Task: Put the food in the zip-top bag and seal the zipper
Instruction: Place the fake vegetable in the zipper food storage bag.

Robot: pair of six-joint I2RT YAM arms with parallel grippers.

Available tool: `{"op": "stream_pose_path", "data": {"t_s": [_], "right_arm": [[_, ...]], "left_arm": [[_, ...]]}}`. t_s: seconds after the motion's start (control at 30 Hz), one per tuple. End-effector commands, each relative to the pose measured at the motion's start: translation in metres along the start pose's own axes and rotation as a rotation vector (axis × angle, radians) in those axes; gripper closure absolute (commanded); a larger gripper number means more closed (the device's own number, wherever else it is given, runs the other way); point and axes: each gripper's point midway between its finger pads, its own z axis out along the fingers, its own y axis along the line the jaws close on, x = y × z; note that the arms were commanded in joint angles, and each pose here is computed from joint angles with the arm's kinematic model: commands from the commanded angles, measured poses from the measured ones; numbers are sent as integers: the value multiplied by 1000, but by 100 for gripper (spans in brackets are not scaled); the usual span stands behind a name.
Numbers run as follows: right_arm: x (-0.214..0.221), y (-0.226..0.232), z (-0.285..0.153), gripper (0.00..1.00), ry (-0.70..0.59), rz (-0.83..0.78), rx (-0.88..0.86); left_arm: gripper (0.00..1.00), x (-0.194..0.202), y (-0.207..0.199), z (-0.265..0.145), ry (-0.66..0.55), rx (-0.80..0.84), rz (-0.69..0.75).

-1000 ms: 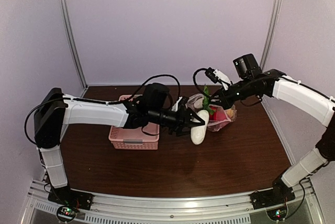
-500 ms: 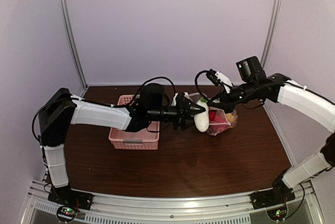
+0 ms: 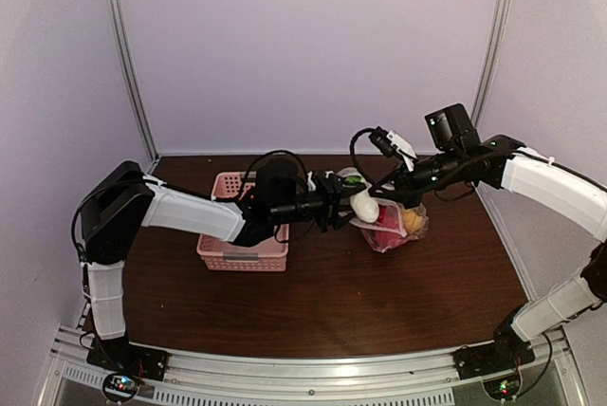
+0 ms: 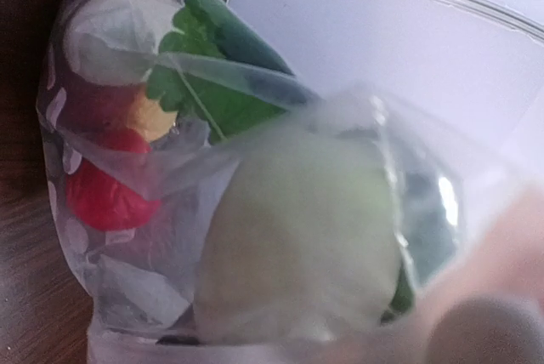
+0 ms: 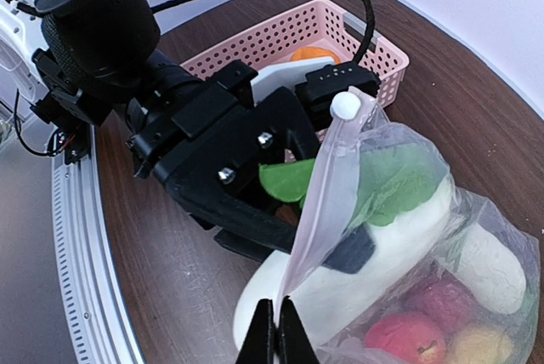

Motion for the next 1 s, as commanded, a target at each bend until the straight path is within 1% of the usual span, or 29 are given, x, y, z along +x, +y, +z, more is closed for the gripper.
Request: {"op": "stream_pose_path", "data": {"t_s": [0.0, 0.1, 0.17, 0.27, 0.4, 0.5, 0.53, 0.6, 0.77, 0.97], "right_arm": [[-13, 28, -6, 100, -57, 35, -130], [-25, 34, -9, 100, -91, 64, -173], [-30, 38, -9, 100, -104, 84, -206], [-32, 38, -6, 100, -104, 109, -224], [-33, 28, -8, 100, -124, 136, -220], [-36, 18, -15, 100, -148, 142, -203], [-37, 14, -19, 100, -156, 144, -191], [-38, 8, -24, 100, -172, 147, -176], [-34, -8, -31, 100, -192, 163, -141], [-27, -19, -24, 100, -189, 179, -132]], "left_arm": [[87, -20, -18, -2, -141, 20, 46], [86, -22, -19, 3, -165, -2, 74], [81, -23, -18, 6, -177, -9, 84], [67, -17, -33, 12, -145, 20, 139], [48, -5, -52, 15, -89, 15, 226], [37, 1, -66, 8, -89, 4, 272], [35, 3, -72, 3, -93, 3, 288], [34, 5, -83, -5, -102, 5, 325], [33, 15, -96, -23, -80, -2, 388], [32, 31, -96, -42, -21, -6, 437]]}}
